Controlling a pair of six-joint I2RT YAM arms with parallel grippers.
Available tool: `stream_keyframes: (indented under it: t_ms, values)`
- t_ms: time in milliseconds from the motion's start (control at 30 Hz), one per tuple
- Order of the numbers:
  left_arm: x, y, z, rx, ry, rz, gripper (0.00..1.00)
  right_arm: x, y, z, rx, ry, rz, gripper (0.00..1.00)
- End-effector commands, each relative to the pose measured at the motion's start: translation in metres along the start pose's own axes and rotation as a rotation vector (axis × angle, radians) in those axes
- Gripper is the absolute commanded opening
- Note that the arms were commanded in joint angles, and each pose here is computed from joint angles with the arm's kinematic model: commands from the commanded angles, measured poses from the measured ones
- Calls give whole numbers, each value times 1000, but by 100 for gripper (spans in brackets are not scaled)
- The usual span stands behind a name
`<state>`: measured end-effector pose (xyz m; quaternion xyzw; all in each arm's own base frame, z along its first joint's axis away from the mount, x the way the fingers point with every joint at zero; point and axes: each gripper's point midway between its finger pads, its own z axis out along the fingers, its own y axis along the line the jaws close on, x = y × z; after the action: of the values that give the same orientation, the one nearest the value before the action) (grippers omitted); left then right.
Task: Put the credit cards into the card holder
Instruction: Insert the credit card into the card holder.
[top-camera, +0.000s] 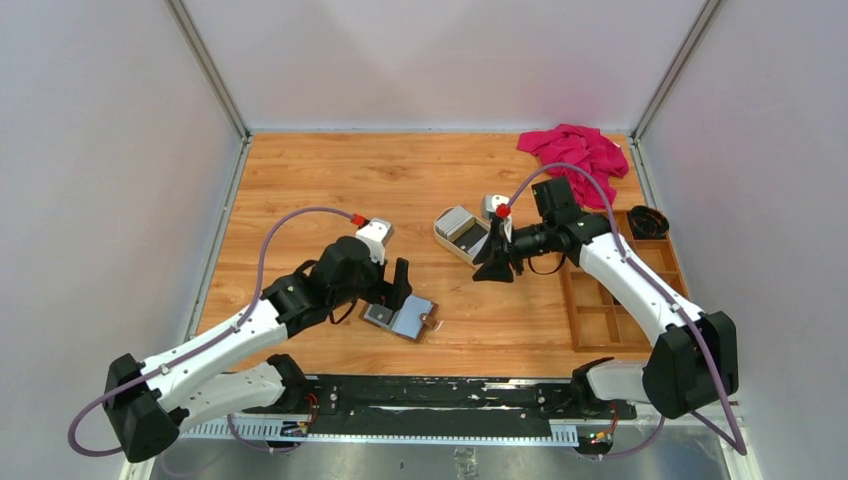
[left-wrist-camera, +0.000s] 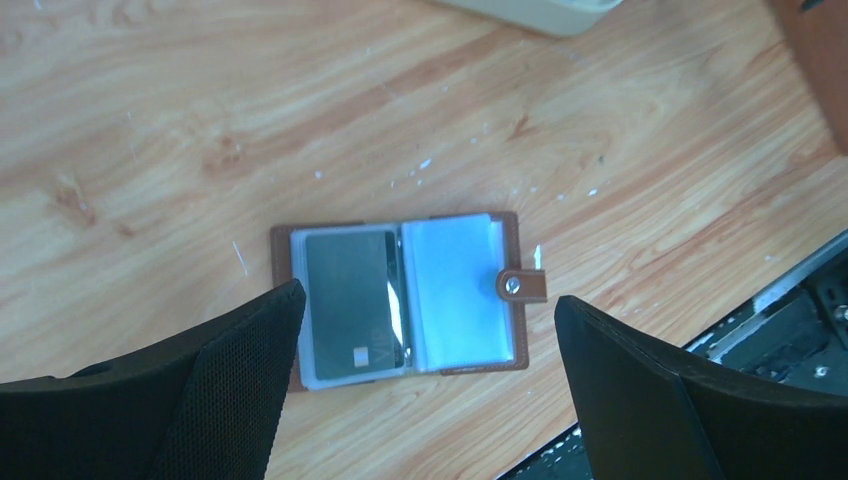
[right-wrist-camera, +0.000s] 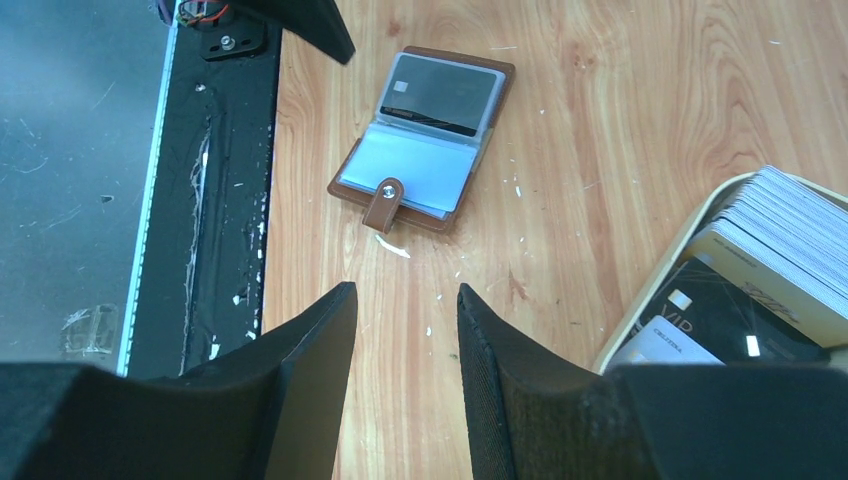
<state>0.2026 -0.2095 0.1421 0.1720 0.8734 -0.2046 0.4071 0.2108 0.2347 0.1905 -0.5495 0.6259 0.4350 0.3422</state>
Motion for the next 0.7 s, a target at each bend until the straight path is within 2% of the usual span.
stream_keyframes:
  t_ms: [0, 367, 500, 667]
  values:
    - [-31, -9, -12, 60, -20, 78, 100, -10, 2, -14, 10, -35, -39, 45]
    - [-87, 2, -32, 47, -80, 170, 100, -8, -4, -29, 72, -33, -31, 46]
    - [-92, 14, -31, 39, -94, 181, 100, -6, -9, -33, 94, 6, -29, 47]
    - [-79, 33, -22, 32, -72, 156, 100, -3, -19, -41, 142, 86, -57, 48]
